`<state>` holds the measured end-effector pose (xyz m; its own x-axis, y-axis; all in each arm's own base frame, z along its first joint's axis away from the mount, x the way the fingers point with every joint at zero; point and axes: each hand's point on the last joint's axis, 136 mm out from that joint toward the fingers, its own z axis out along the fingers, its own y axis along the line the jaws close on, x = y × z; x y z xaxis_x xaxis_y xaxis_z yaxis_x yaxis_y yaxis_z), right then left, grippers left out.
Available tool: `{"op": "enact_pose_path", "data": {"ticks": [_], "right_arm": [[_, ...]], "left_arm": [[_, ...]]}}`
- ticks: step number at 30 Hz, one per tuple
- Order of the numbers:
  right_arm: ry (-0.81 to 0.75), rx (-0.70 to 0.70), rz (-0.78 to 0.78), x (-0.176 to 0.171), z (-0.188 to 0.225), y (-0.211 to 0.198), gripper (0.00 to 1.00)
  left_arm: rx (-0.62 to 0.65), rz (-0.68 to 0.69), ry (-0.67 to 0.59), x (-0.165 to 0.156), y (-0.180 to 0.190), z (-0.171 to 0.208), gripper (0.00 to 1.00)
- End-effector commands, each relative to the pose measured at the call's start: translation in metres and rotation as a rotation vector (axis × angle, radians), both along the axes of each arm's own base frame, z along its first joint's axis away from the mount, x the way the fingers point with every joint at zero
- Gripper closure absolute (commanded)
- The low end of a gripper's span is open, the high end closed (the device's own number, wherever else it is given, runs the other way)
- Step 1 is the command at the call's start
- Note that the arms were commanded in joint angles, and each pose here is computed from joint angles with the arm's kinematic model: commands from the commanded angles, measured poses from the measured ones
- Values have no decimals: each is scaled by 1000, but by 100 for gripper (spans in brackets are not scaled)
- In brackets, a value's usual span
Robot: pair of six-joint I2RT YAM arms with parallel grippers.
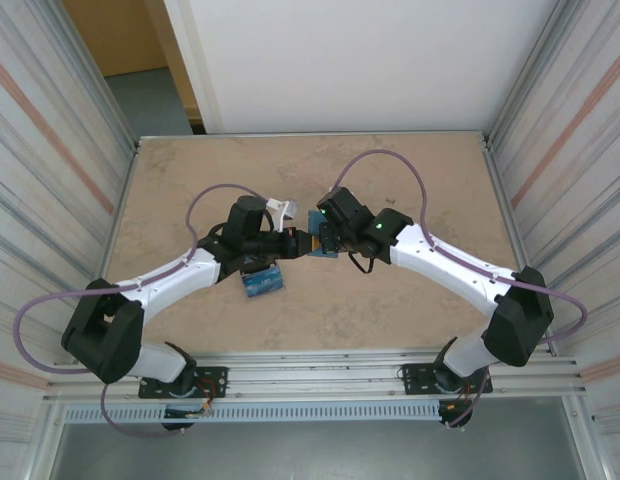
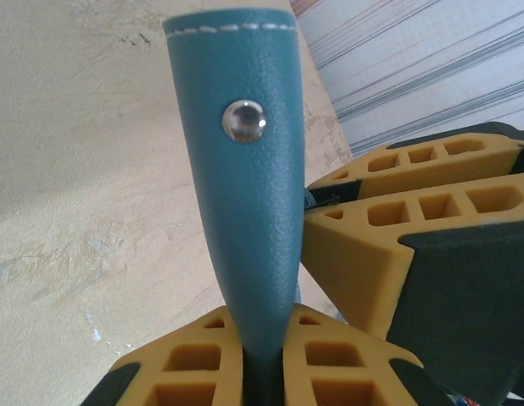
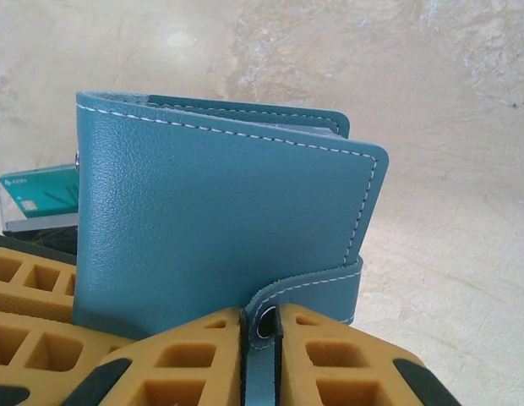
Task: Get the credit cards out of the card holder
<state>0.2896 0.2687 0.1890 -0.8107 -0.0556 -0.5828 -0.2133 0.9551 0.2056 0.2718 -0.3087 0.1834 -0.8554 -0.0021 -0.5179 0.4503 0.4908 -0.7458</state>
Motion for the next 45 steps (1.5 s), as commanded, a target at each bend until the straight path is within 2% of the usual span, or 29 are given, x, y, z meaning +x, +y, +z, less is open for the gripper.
{"op": "enact_pose_path", "data": {"ticks": [1, 16, 24, 38, 42, 45], "right_arm": [[-20, -49, -46, 6, 0, -13, 87], [-29, -9, -51, 4, 6, -18, 94], [-24, 64, -44, 3, 11, -20, 100], [-22, 153, -43, 1, 18, -25, 100], [-20, 167, -61, 3, 17, -33, 96], [-23, 223, -57, 4, 18, -37, 86]], "left_arm": [[-74, -62, -82, -6, -10, 32, 100], [-69, -53, -77, -4, -8, 30, 100], [-68, -49, -76, -3, -7, 29, 100], [-71, -48, -85, -2, -4, 30, 100], [-90, -64, -108, -2, 1, 38, 100], [-119, -102, -132, -4, 5, 47, 100]]}}
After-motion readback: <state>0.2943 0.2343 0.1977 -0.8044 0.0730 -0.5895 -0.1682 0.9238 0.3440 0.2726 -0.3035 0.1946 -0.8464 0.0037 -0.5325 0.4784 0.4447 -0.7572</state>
